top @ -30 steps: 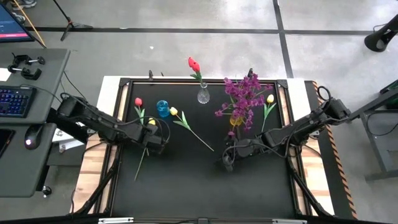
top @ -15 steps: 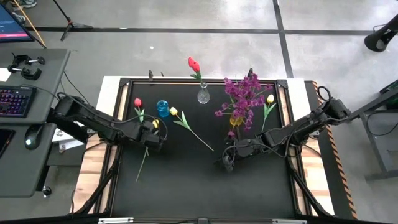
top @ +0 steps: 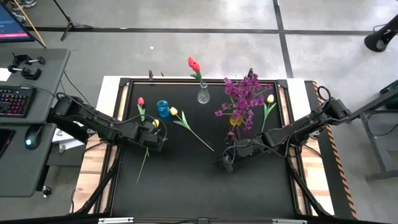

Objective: Sort flowers into vase by color
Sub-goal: Put the left yellow flower into the blue vase

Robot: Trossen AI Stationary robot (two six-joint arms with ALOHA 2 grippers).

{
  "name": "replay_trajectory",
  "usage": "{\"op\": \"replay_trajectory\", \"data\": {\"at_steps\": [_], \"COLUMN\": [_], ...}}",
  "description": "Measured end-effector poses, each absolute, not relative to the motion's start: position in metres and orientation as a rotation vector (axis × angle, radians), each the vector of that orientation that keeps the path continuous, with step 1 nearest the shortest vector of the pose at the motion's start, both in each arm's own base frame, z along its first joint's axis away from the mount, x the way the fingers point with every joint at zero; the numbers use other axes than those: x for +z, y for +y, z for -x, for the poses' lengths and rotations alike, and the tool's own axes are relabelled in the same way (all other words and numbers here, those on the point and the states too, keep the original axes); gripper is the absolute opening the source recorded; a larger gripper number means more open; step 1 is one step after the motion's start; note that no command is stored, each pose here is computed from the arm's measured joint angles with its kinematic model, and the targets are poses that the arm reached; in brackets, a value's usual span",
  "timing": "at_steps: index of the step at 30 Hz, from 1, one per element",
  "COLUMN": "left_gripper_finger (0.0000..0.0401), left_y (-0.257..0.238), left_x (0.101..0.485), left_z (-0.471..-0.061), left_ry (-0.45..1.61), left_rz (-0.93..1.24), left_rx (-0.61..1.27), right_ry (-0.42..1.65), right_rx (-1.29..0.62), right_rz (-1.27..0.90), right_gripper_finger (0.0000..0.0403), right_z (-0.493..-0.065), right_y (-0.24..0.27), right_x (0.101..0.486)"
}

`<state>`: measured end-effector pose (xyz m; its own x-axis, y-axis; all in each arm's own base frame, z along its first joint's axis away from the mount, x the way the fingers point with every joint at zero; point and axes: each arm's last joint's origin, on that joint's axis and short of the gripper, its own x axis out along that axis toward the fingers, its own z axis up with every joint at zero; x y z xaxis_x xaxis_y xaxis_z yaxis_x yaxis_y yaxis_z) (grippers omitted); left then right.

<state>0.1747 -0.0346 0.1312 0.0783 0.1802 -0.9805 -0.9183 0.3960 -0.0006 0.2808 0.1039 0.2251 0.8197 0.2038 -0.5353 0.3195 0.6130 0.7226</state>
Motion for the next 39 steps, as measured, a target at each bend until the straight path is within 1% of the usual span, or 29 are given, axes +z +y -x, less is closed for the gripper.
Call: {"op": "replay_trajectory", "data": {"at_steps": [2, 4, 9, 10, 14, 17, 22, 24, 28, 30, 32, 35, 37, 39], "left_gripper_finger": [0.0182, 0.0148, 0.0029, 0.0015, 0.0011, 0.0004, 0.0001, 0.0001, 0.0001, 0.0001, 0.0001, 0.0, 0.0, 0.0], "left_y": [-0.035, -0.035, -0.035, -0.035, -0.035, -0.034, -0.032, -0.031, -0.029, -0.028, -0.025, -0.016, -0.009, 0.001], "left_x": [0.131, 0.131, 0.131, 0.131, 0.134, 0.146, 0.185, 0.203, 0.242, 0.264, 0.283, 0.308, 0.321, 0.331], "left_z": [-0.175, -0.175, -0.174, -0.174, -0.173, -0.168, -0.161, -0.157, -0.15, -0.149, -0.149, -0.152, -0.155, -0.158], "left_ry": [1.208, 1.21, 1.213, 1.215, 1.217, 1.214, 1.102, 1.032, 0.818, 0.648, 0.448, 0.174, 0.062, -0.004], "left_rz": [0.789, 0.789, 0.775, 0.768, 0.759, 0.769, 0.798, 0.816, 0.762, 0.703, 0.619, 0.442, 0.319, 0.212], "left_rx": [0.962, 0.959, 0.953, 0.947, 0.927, 0.914, 0.811, 0.737, 0.556, 0.497, 0.489, 0.579, 0.676, 0.771], "right_ry": [0.629, 0.629, 0.629, 0.629, 0.629, 0.629, 0.629, 0.631, 0.634, 0.634, 0.628, 0.609, 0.6, 0.596], "right_rx": [-0.072, -0.072, -0.072, -0.072, -0.072, -0.072, -0.073, -0.074, -0.072, -0.071, -0.077, -0.103, -0.116, -0.122], "right_rz": [-0.925, -0.925, -0.925, -0.925, -0.925, -0.925, -0.925, -0.924, -0.912, -0.901, -0.894, -0.887, -0.884, -0.877], "right_gripper_finger": [0.0193, 0.0193, 0.0193, 0.0193, 0.0193, 0.0193, 0.0193, 0.0193, 0.0193, 0.0193, 0.0193, 0.0193, 0.0193, 0.0193], "right_z": [-0.281, -0.281, -0.281, -0.281, -0.281, -0.281, -0.281, -0.281, -0.28, -0.28, -0.28, -0.281, -0.281, -0.282], "right_y": [0.104, 0.104, 0.104, 0.104, 0.104, 0.104, 0.104, 0.104, 0.104, 0.104, 0.103, 0.103, 0.102, 0.099], "right_x": [0.225, 0.225, 0.225, 0.225, 0.225, 0.225, 0.225, 0.225, 0.225, 0.225, 0.225, 0.225, 0.225, 0.225]}}
